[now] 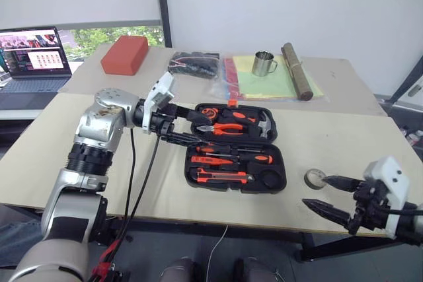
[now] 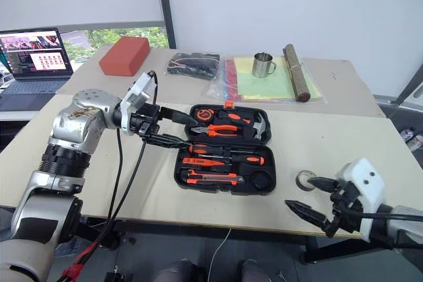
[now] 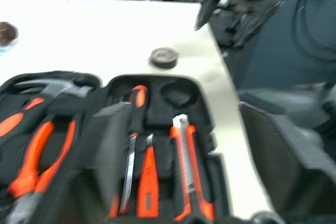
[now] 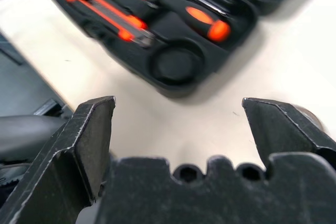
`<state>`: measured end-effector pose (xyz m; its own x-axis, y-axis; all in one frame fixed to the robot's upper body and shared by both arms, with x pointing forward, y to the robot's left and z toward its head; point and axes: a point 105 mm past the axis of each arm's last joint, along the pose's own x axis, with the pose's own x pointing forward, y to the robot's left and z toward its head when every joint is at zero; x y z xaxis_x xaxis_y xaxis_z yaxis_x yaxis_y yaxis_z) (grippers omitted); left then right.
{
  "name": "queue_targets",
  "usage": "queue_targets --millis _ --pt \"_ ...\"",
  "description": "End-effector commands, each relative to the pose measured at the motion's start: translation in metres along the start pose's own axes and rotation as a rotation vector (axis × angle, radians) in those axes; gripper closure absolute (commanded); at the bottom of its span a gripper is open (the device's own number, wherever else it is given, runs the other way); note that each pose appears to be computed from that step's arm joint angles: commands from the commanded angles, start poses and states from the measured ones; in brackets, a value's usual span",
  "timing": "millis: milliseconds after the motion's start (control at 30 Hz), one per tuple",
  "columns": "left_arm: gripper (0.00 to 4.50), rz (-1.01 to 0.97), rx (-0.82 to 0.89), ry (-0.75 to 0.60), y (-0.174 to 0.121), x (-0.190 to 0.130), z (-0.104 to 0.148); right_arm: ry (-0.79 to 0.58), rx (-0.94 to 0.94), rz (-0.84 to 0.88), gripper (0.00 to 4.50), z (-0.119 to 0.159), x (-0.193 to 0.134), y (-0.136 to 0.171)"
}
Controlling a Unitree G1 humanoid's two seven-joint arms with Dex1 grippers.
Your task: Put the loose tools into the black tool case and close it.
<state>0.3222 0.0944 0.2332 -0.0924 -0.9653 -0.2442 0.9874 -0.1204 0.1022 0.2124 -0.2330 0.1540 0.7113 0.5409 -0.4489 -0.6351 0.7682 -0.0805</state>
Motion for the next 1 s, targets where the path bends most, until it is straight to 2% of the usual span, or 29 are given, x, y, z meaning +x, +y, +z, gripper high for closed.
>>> queue_targets --millis 33,200,367,467,667,733,833,1000 --pt "0.03 -0.060 0.061 0.005 -0.013 0.005 0.012 0.015 -0.018 -0.051 0.00 -0.005 0.007 -0.016" --pt "0.03 -0.082 0.108 0.080 -0.019 0.014 0.000 0.029 -0.002 -0.049 0.00 -0.013 0.038 -0.023" --pt "0.03 -0.084 0.131 0.099 -0.020 0.020 -0.006 0.067 0.037 -0.090 0.00 -0.025 0.065 -0.038" --pt "0.00 -0.083 0.140 0.101 -0.020 0.021 -0.006 0.083 0.056 -0.100 0.71 -0.031 0.075 -0.044" --pt "0.00 -0.063 0.153 0.123 -0.019 0.019 -0.011 0.039 0.052 -0.100 2.78 -0.024 0.076 -0.046" --pt "0.00 -0.063 0.157 0.137 -0.020 0.017 -0.014 -0.026 0.033 -0.070 3.55 -0.006 0.069 -0.043" --pt "0.00 -0.069 0.158 0.156 -0.023 0.015 -0.019 -0.121 0.016 0.038 4.44 0.023 0.062 -0.024" --pt "0.00 -0.075 0.166 0.178 -0.024 0.014 -0.026 -0.144 -0.073 0.266 4.44 0.048 0.069 0.028"
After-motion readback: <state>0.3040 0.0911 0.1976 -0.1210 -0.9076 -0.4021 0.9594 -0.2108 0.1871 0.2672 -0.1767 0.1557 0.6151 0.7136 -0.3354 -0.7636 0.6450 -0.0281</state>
